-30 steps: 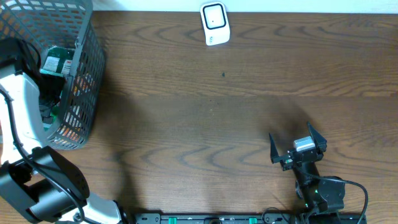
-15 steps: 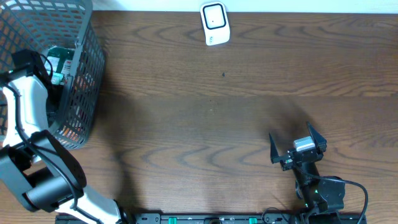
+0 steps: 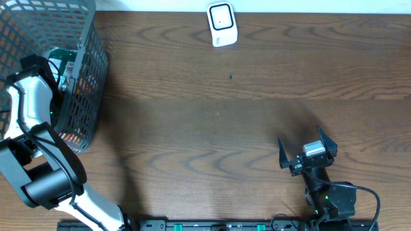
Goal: Scan the item barcode
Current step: 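Grasp the green-lidded jar with the left gripper and lift it out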
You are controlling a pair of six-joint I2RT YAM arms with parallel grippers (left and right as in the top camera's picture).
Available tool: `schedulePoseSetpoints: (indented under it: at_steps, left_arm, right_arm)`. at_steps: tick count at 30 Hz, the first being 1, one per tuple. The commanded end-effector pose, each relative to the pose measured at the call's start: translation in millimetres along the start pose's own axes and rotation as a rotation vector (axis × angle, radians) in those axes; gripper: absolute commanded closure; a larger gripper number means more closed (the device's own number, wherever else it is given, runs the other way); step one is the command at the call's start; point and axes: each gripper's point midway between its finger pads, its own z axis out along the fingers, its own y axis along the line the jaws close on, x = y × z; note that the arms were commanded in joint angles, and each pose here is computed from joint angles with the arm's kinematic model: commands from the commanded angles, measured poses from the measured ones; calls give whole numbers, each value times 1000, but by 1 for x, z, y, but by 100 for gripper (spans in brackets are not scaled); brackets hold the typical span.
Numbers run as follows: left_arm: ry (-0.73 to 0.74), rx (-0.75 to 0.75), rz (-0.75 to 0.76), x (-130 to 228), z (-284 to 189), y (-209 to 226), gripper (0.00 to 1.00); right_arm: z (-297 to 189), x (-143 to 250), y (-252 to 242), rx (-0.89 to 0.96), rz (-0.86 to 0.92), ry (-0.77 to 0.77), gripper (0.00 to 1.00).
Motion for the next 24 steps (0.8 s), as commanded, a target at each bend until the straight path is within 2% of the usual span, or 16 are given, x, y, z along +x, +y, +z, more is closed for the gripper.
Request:
schedulePoseSetpoints:
  at_steps: [1, 4, 5, 11, 18, 24]
  left_arm:
    - [-32, 30, 2, -9, -15, 1, 46]
    - [-72, 77, -16, -18, -35, 2, 57]
    - [-89, 97, -17, -22, -43, 2, 58]
    - [-249, 243, 117, -40, -102, -1, 58]
    - [-504, 470, 161, -49, -209, 0, 58]
    - [-685, 607, 256, -34, -310, 9, 59]
  right_arm:
    - [0, 0, 3, -10, 12, -1, 1]
    - [0, 0, 3, -10, 12, -1, 1]
    - [0, 0, 3, -10, 12, -1, 1]
    - [0, 0, 3, -10, 12, -1, 1]
    - [0, 0, 3, -10, 12, -1, 1]
    - [0, 0, 3, -10, 12, -1, 1]
